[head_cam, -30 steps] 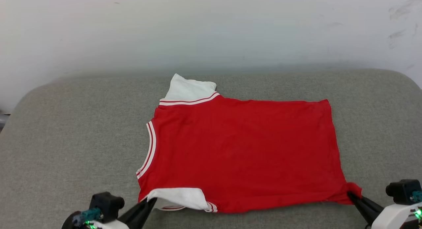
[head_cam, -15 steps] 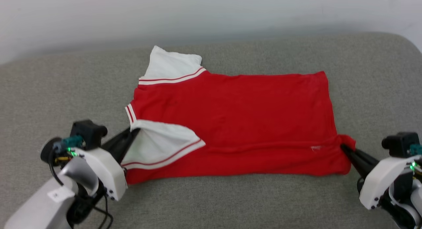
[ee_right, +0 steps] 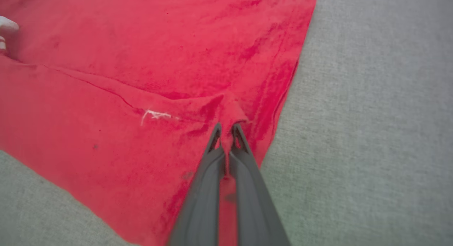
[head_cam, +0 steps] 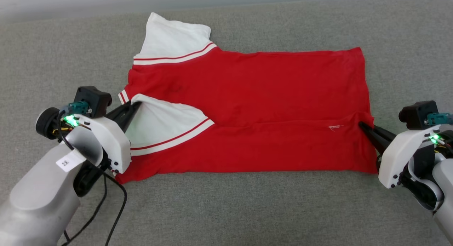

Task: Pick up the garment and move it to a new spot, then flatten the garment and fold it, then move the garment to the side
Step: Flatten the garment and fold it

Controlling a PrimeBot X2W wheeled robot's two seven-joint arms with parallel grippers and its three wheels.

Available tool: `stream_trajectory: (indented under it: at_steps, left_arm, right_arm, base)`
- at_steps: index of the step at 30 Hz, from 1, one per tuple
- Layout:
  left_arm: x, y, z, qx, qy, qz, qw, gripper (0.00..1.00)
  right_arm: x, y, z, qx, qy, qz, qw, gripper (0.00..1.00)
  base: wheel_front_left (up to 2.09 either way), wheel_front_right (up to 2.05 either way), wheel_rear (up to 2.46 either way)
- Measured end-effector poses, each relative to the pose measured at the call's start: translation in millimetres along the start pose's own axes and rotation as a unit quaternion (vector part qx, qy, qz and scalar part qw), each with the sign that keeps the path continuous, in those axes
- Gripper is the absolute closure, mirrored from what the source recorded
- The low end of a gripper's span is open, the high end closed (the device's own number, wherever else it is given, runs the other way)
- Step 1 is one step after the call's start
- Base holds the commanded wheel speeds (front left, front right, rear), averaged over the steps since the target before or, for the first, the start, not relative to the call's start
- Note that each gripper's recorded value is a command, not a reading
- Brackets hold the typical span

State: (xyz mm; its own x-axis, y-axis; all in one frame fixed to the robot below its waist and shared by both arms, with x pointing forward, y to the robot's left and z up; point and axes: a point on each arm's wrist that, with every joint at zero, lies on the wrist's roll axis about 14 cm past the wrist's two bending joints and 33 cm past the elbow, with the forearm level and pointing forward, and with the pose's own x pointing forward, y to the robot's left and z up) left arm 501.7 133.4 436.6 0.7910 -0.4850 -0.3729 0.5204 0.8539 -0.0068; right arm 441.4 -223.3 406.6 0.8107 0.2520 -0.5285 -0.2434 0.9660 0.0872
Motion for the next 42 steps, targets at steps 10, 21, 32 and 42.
stream_trajectory:
  at_steps: [10,21,32,42]
  left_arm:
    - [7,-10,-52,-0.036,0.082,-0.014,0.996,1.00]
    - [-8,4,-22,-0.047,0.036,0.015,0.998,0.00]
    - [-49,13,0,-0.092,0.119,0.012,0.989,0.00]
    - [-72,-6,-21,-0.114,0.276,-0.027,0.954,0.00]
  right_arm:
    - [15,2,-25,-0.001,0.052,0.001,0.999,1.00]
    - [2,0,14,-0.017,-0.033,-0.007,0.999,0.00]
    - [-17,14,36,-0.025,-0.081,0.004,0.996,0.00]
    - [-20,27,42,-0.025,-0.087,0.016,0.996,0.00]
  base:
    - [0.00,0.00,0.00]
    - [0.00,0.00,0.00]
    - [0.00,0.00,0.00]
    - [0.00,0.00,0.00]
